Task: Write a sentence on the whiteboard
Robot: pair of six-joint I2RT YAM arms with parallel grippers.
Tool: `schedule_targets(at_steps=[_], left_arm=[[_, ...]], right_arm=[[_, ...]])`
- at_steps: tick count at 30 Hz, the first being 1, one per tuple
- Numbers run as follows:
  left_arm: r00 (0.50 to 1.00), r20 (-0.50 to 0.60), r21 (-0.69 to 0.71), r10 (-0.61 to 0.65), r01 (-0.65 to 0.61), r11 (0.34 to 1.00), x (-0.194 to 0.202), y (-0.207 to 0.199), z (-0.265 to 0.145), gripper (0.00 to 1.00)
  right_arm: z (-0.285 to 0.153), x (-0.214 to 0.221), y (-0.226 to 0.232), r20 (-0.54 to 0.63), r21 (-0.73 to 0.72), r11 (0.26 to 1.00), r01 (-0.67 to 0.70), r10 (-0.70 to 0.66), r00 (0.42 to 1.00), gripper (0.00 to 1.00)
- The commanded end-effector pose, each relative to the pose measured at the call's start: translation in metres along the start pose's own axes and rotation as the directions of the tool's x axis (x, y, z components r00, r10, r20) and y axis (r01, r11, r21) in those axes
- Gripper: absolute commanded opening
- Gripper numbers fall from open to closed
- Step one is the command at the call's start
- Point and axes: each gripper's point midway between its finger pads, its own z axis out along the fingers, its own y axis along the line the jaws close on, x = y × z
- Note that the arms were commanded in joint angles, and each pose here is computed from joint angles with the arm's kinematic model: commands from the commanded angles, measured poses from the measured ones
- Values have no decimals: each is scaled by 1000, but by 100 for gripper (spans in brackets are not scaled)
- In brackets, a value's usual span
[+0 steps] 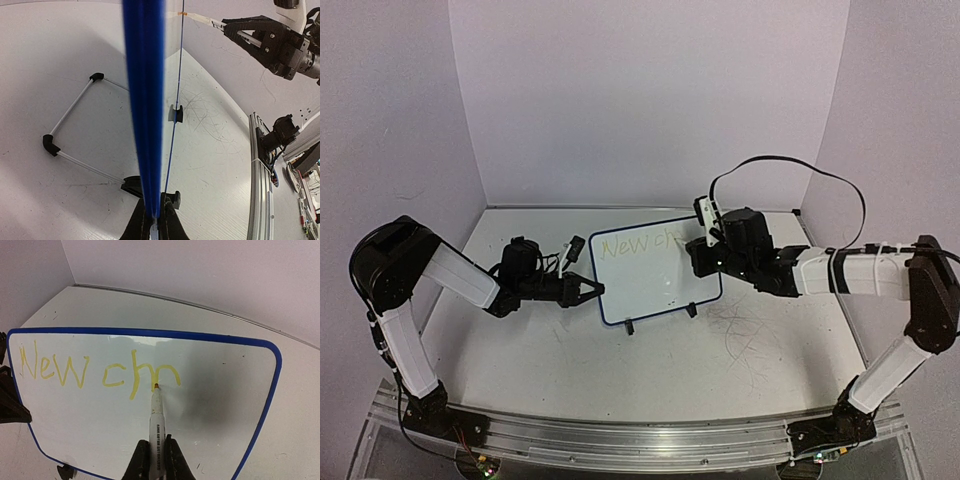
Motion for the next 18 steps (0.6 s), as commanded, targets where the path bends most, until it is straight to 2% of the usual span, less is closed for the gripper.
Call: schedule_targets(at_steps=[1, 18], left_arm=[[999, 14, -58, 29, -28, 998, -10, 7, 0, 0], [1000, 12, -62, 27, -26, 998, -9, 8, 0, 0]], right_arm=[[-6, 4, -4, -12, 15, 1000, -7, 8, 1000, 0], [-8, -1, -17, 0, 94, 996, -5, 5, 1000, 0]])
